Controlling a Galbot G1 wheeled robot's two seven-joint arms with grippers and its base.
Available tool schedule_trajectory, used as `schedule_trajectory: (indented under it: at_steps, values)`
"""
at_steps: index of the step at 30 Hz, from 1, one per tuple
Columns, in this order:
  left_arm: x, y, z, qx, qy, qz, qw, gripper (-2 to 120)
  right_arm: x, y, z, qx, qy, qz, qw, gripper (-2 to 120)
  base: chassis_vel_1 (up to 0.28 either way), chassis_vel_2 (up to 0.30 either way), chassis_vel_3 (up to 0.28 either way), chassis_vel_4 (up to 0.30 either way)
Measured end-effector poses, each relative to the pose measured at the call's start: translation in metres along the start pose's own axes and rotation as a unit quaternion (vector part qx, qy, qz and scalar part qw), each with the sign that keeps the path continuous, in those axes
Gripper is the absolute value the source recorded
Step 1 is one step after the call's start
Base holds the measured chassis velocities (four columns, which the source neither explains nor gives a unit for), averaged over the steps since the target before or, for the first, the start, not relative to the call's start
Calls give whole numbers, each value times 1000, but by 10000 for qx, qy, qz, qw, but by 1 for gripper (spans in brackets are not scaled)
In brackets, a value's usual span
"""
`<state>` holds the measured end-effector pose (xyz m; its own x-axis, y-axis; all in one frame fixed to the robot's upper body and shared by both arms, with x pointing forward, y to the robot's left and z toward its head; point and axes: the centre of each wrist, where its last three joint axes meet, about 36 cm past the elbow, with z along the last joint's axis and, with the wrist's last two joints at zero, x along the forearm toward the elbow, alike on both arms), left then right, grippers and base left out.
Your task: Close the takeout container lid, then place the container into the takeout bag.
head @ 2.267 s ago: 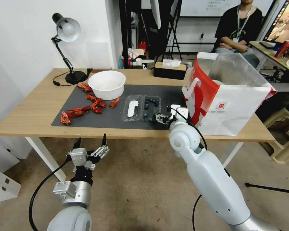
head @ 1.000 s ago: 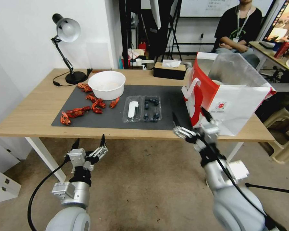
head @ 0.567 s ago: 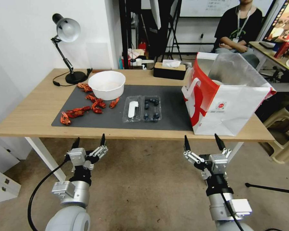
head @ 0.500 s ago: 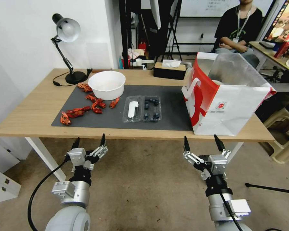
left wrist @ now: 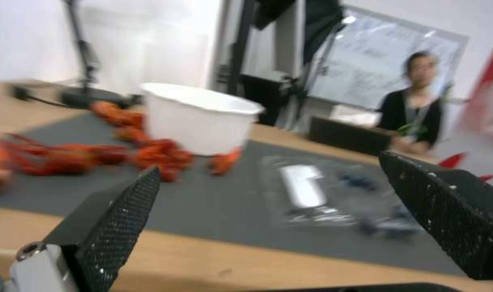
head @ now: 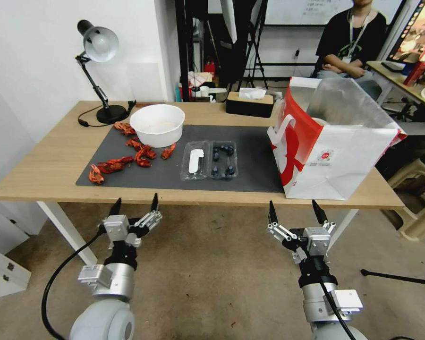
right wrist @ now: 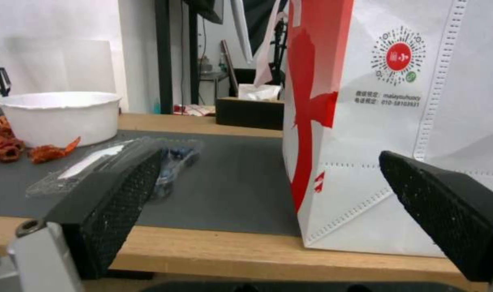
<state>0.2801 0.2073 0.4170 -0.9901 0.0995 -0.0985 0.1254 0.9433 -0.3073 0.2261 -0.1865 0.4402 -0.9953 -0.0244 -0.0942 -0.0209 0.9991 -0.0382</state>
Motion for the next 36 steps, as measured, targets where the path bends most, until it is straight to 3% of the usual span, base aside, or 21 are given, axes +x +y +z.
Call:
schedule_trajectory:
  at_steps: [3, 5, 7, 8, 9, 11, 12, 14, 15, 16, 18, 19, 22, 23, 24, 26, 30, 36]
  values:
    - [-16, -6, -4, 838, 131, 339, 9958, 100, -1, 0, 2, -11, 30, -1, 10000, 100, 0, 0, 0, 0]
    - [-20, -7, -6, 1056, 210, 407, 9934, 100, -1, 0, 2, -11, 41, 4, 10000, 100, 0, 0, 0, 0]
    - [-32, -13, -12, 1755, 527, 530, 9816, 100, -1, 0, 4, -14, 68, 37, 10000, 100, 0, 0, 0, 0]
    - [-32, -13, -12, 1755, 527, 530, 9816, 100, -1, 0, 4, -14, 68, 37, 10000, 100, 0, 0, 0, 0]
    - [-39, -16, -18, 2154, 740, 560, 9721, 100, -1, 0, 4, -13, 74, 61, 10000, 100, 0, 0, 0, 0]
    - [-46, -20, -23, 2596, 1020, 532, 9588, 100, -2, -1, 4, -7, 77, 88, 9999, 100, 0, 0, 0, 0]
    - [-46, -20, -23, 2596, 1020, 532, 9588, 100, -2, -1, 4, -7, 77, 88, 9999, 100, 0, 0, 0, 0]
    - [-62, -30, -33, 3366, 1589, 405, 9273, 100, -2, -2, 5, 8, 85, 147, 9999, 100, 0, 0, 0, 0]
    - [-62, -30, -33, 3366, 1589, 405, 9273, 100, -2, -2, 5, 8, 85, 147, 9999, 100, 0, 0, 0, 0]
    - [-72, -35, -39, 3702, 1829, 351, 9101, 100, -3, -3, 6, 19, 93, 179, 9998, 100, 0, 0, 0, 0]
    - [-87, -42, -44, 4072, 2078, 297, 8889, 100, -3, -5, 6, 31, 97, 218, 9997, 100, 0, 0, 0, 0]
    - [-87, -42, -44, 4072, 2078, 297, 8889, 100, -3, -5, 6, 31, 97, 218, 9997, 100, 0, 0, 0, 0]
    - [-113, -51, -47, 4446, 2368, 192, 8637, 100, -3, -6, 6, 39, 91, 277, 9996, 100, 0, 0, 0, 0]
    - [-113, -51, -47, 4446, 2368, 192, 8637, 100, -3, -6, 6, 39, 91, 277, 9996, 100, 0, 0, 0, 0]
    - [-125, -54, -47, 4552, 2460, 136, 8556, 100, -4, -6, 6, 38, 89, 299, 9995, 100, 0, 0, 0, 0]
    - [-137, -58, -45, 4635, 2544, 46, 8488, 100, -4, -6, 6, 35, 92, 320, 9994, 100, 0, 0, 0, 0]
    - [-152, -62, -43, 4707, 2633, -93, 8420, 100, -5, -8, 6, 49, 81, 355, 9993, 100, 0, 0, 0, 0]
    - [-167, -63, -37, 4690, 2691, -296, 8407, 100, -7, -10, 4, 76, 43, 396, 9992, 100, 0, 0, 0, 0]
